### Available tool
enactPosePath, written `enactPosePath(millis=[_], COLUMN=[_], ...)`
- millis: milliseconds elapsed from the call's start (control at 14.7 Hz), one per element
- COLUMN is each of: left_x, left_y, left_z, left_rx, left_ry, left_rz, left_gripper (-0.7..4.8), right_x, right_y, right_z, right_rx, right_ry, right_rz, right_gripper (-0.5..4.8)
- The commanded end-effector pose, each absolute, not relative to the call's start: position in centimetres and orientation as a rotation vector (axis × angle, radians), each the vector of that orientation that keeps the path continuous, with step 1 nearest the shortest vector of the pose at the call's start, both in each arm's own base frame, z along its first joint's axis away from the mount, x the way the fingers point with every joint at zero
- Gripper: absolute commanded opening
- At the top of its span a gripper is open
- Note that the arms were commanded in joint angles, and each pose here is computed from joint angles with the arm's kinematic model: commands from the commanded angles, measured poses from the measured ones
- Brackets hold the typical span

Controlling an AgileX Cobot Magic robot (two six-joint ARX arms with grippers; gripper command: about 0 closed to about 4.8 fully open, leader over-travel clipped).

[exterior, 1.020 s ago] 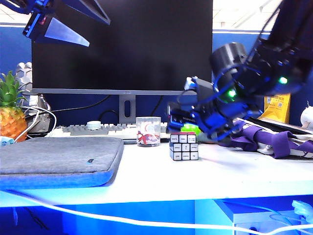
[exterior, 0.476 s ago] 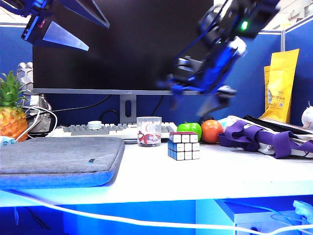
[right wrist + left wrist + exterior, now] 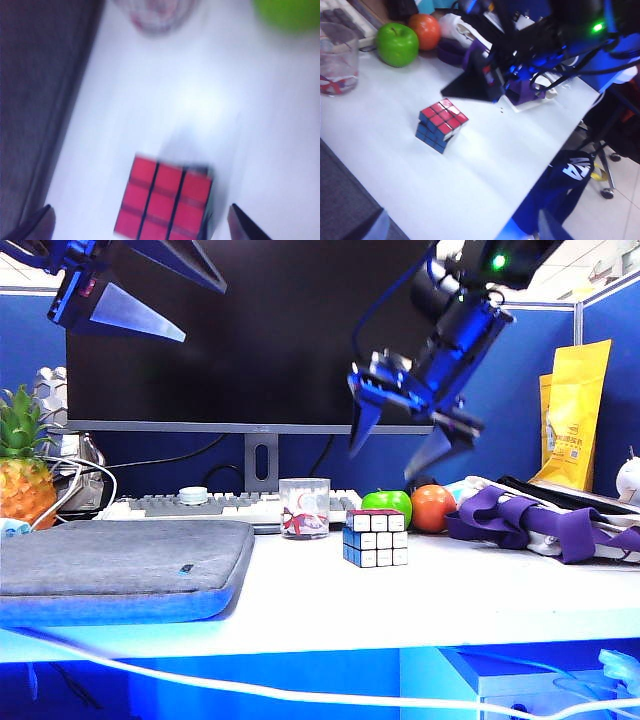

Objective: Rotate the Rubik's Cube so that its red face is facing towards you.

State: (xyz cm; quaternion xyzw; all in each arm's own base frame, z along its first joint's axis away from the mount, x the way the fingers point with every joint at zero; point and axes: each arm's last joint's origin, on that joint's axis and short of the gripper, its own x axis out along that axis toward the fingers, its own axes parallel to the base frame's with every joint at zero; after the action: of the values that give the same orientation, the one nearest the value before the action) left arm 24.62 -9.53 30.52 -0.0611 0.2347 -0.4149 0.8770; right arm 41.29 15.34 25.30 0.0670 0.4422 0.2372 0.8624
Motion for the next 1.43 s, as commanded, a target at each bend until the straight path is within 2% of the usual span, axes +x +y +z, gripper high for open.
enactPosePath(millis=[68, 476, 680, 1020, 1428], left_x=[24.5, 24.4, 24.4, 24.3, 24.3], left_y=[-9.6, -9.6, -9.6, -9.6, -9.6], left_z=[30.5, 30.4, 30.4, 30.4, 30.3], left_rx=[-0.132, -0.139, -0.140, -0.142, -0.143], left_ry=[0.494, 0.514, 0.516, 0.522, 0.531], left_rz=[-0.885, -0.902, -0.904, -0.907, -0.905], left_gripper=[3.95, 3.96, 3.96, 3.95, 3.95], right_x=[41.1, 42.5, 43.5, 45.1, 44.9], right_y=[15.6, 16.0, 16.7, 18.0, 17.8], right_z=[25.2, 21.7, 22.1, 20.9, 20.7], right_rx=[0.138, 0.106, 0.103, 0.024, -0.085], right_ry=[0.947, 1.052, 1.031, 1.129, 1.129], right_rz=[0.513, 0.502, 0.511, 0.506, 0.476], right_gripper=[4.79, 4.79, 4.79, 4.79, 4.79])
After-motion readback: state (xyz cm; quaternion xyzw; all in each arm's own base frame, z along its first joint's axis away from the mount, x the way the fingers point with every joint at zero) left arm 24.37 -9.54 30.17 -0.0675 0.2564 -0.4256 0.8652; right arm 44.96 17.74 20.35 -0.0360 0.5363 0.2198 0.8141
